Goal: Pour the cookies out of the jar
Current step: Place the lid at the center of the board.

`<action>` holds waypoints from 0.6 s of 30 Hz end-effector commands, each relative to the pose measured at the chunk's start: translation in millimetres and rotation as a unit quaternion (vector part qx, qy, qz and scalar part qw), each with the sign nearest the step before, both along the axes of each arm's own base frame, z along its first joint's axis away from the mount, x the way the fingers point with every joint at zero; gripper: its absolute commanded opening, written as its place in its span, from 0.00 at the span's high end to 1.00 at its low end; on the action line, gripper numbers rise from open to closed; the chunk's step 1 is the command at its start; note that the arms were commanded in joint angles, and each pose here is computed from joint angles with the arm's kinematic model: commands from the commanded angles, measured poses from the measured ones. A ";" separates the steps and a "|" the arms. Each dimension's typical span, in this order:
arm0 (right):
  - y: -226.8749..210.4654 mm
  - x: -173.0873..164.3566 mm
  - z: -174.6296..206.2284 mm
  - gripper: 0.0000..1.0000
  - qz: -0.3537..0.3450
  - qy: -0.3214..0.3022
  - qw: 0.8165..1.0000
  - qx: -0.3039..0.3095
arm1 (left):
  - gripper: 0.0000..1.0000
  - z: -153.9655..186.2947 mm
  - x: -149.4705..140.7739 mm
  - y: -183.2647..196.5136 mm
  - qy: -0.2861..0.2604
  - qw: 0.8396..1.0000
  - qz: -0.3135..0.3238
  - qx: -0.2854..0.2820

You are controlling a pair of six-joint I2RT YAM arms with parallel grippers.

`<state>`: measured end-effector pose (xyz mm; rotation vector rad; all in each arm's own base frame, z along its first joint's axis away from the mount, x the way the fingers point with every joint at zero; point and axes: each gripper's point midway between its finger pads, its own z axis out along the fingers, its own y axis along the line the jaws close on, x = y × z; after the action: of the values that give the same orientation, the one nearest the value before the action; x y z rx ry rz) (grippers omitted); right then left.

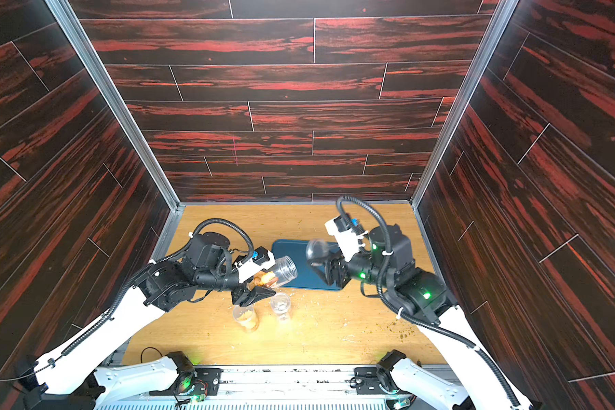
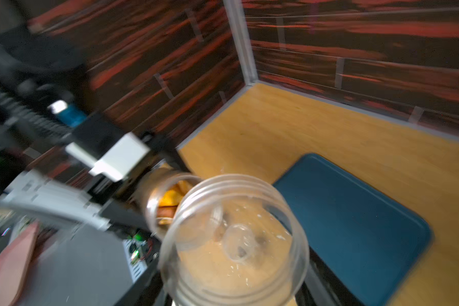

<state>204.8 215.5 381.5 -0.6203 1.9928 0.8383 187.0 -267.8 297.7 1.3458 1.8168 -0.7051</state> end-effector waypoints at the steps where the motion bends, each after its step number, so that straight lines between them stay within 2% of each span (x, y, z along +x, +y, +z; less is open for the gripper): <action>1: -39.1 14.1 -29.4 0.34 -0.133 0.089 0.985 -0.071 | 1.00 19.7 2.7 4.3 -0.035 0.999 0.016 -0.027; 6: -66.4 17.1 -38.6 0.33 -0.210 0.159 0.953 -0.148 | 1.00 23.7 -0.2 8.5 -0.034 0.999 0.025 -0.034; 11: -83.1 16.2 -51.0 0.33 -0.261 0.223 0.923 -0.174 | 1.00 27.0 -5.2 12.4 -0.031 0.998 0.029 -0.044; 18: -107.8 12.8 -119.2 0.32 -0.304 0.309 0.879 -0.200 | 1.00 27.9 -13.9 16.9 -0.026 0.998 0.026 -0.052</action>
<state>231.0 124.9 290.7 0.0081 2.6537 0.2895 178.4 -252.0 315.9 1.2464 1.7804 -0.6958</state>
